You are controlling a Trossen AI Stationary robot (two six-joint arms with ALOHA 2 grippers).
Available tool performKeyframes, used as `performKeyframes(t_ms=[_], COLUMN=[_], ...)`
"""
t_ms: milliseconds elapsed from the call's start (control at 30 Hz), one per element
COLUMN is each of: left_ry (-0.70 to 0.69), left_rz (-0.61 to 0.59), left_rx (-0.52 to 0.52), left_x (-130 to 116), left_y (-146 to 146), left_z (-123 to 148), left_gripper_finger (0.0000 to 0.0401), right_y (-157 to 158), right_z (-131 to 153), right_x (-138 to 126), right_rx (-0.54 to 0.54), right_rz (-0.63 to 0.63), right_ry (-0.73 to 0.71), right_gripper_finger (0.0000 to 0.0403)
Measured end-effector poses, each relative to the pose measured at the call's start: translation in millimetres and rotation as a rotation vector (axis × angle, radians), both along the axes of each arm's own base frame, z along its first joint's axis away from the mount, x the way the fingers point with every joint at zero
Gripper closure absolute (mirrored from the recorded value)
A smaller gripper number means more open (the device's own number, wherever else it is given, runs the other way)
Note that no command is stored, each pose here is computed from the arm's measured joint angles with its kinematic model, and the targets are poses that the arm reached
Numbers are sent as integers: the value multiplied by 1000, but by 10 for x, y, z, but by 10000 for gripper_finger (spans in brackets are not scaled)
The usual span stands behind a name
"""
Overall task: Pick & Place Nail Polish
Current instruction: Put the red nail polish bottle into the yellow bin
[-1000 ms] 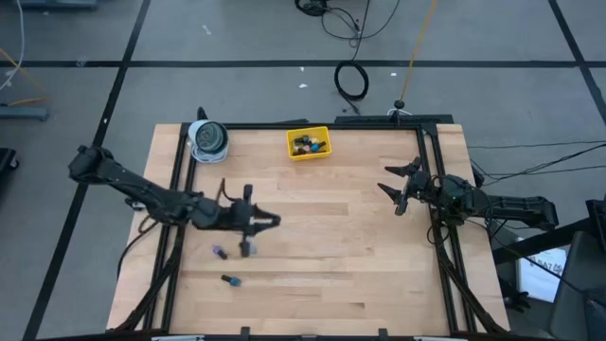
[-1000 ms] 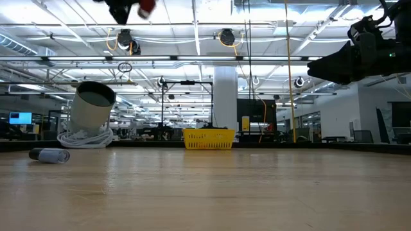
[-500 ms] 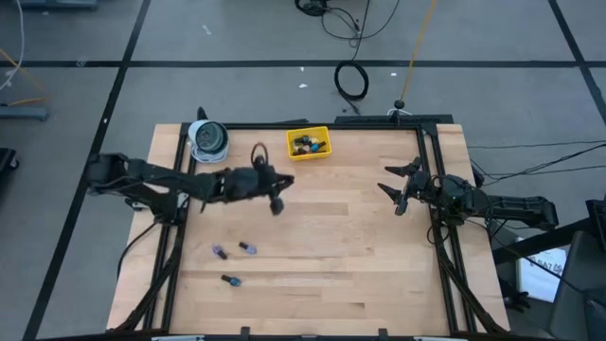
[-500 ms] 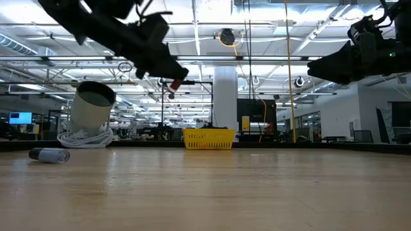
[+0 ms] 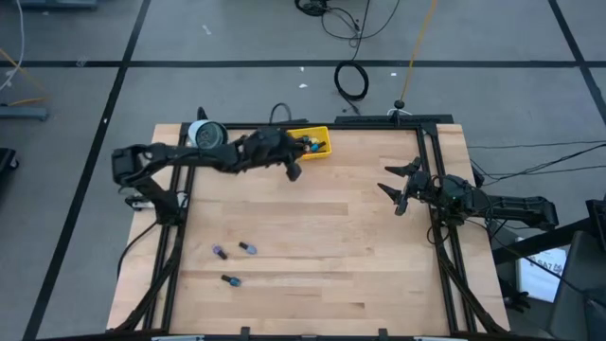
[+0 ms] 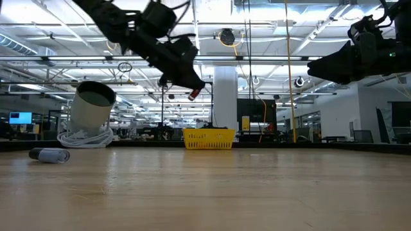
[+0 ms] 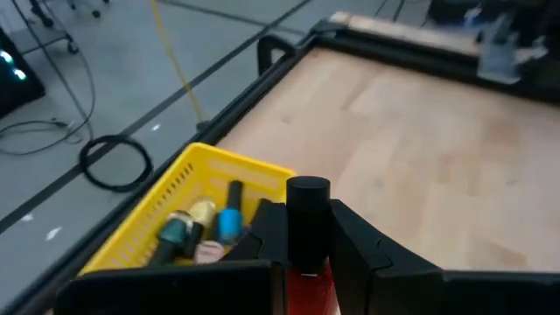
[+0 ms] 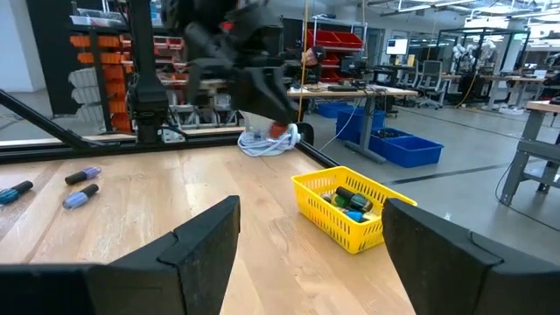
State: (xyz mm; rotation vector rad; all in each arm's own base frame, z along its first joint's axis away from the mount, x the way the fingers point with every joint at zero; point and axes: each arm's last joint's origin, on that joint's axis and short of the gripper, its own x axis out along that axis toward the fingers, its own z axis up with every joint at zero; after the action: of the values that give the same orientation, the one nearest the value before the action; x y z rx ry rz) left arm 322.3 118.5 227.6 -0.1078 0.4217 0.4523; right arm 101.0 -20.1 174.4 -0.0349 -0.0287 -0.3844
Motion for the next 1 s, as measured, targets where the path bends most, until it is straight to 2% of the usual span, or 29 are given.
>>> performKeyframes(t_ms=[200,467,667,867,1000], left_ry=[112,162,192,198,209], left_rz=[32,89,122,148,149], left_rx=[-2,-28,-43,-1,15], left_x=[269,486,505,493,488], left_y=[315,659,795,825,825], left_z=[-37,-278,-453,-431,-425], left_gripper_finger=[363,361,341,336,309], right_y=[0,0,0,0,0], right_z=[0,0,0,0,0], right_x=[0,0,0,0,0], right_rx=[0,0,0,0,0], right_rz=[0,0,0,0,0], right_ry=[0,0,0,0,0], right_gripper_finger=[135,135,135,135,135])
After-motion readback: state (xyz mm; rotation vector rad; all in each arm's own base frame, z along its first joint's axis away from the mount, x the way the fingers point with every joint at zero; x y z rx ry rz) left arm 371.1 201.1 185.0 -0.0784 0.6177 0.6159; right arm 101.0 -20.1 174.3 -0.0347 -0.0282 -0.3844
